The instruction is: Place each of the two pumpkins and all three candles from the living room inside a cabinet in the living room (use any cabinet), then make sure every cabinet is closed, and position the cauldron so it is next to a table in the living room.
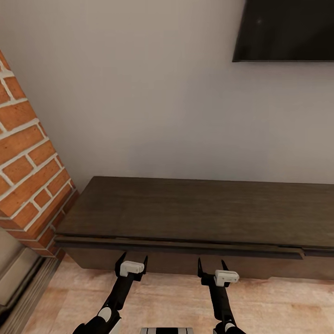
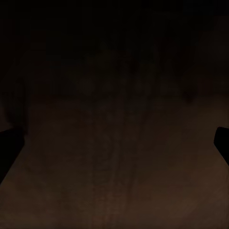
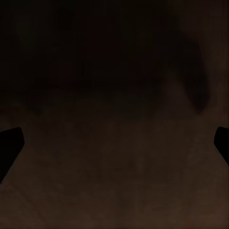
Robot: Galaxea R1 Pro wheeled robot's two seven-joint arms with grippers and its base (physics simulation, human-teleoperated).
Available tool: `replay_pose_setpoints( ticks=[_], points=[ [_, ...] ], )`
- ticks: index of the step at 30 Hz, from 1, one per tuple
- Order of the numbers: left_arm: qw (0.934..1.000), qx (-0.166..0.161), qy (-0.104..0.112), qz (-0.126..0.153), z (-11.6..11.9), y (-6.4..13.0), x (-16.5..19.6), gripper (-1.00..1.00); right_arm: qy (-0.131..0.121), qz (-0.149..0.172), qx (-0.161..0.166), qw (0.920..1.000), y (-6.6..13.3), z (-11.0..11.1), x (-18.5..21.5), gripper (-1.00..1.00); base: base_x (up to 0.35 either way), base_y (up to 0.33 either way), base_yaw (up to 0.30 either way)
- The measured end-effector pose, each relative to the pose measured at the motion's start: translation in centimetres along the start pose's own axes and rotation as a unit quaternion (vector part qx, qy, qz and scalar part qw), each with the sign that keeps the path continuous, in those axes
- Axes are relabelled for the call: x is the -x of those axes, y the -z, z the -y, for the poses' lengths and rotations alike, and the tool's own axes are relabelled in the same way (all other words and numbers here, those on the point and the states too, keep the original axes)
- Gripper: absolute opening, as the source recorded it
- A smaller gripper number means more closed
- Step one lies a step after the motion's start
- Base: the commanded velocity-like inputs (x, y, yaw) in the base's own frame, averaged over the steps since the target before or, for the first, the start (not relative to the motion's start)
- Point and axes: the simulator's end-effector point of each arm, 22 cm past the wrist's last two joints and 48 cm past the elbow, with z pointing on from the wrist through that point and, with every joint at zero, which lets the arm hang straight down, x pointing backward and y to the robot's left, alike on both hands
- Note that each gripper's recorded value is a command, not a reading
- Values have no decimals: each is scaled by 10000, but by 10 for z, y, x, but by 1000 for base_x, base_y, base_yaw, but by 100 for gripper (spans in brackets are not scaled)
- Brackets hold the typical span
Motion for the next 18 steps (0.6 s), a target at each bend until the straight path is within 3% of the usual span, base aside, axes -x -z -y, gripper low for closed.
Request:
replay_pose_setpoints(
  ticks=[18],
  points=[
    [10000,-6,1,16,1,0,1,100,4,0,-2,10000,0,1,0,100,22,0,0]
  ],
)
